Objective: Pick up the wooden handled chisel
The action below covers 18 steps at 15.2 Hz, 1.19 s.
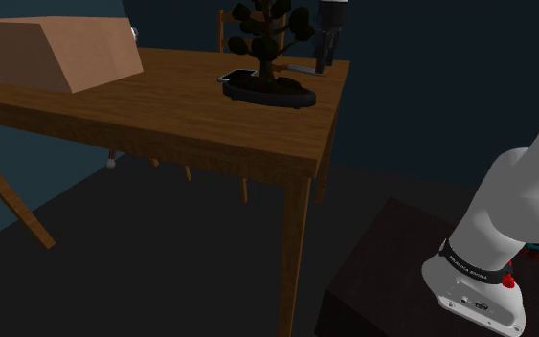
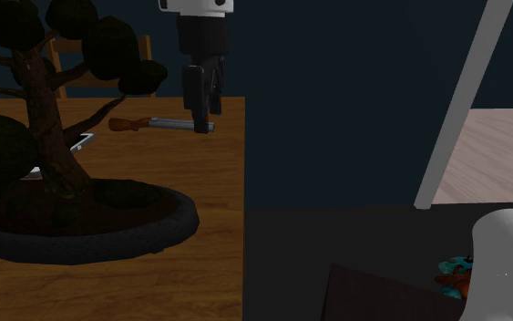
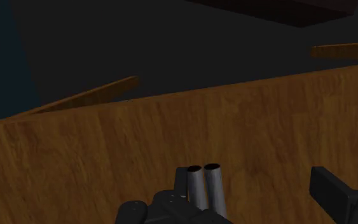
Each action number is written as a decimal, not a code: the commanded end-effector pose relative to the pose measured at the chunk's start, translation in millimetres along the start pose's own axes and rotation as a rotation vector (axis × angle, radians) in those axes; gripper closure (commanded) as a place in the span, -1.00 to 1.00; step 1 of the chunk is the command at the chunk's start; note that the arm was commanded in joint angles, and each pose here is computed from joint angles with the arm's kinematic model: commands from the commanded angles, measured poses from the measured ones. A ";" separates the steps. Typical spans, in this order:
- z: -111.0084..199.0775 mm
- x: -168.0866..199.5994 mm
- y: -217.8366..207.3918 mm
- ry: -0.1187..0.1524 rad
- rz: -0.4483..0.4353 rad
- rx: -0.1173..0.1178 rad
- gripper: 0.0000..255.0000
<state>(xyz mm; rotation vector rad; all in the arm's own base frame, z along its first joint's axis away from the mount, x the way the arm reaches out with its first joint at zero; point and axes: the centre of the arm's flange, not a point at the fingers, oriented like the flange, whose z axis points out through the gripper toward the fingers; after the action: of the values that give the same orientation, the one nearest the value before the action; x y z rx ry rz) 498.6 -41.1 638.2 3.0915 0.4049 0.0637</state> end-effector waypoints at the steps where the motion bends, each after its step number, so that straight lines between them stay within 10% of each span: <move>1: -5.7 23.1 5.5 0.015 -0.033 -0.008 -1.00; 7: -25.5 85.9 16.5 0.055 -0.121 -0.030 -1.00; 16: 14.5 84.4 15.4 0.055 -0.121 -0.030 -1.00; 17: 14.5 84.9 15.4 0.055 -0.121 -0.030 1.00; 18: 14.4 85.1 15.2 0.055 -0.121 -0.030 1.00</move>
<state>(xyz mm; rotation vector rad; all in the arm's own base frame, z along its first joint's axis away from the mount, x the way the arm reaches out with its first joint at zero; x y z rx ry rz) 585.2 -34.2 628.0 3.0339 0.5870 0.1508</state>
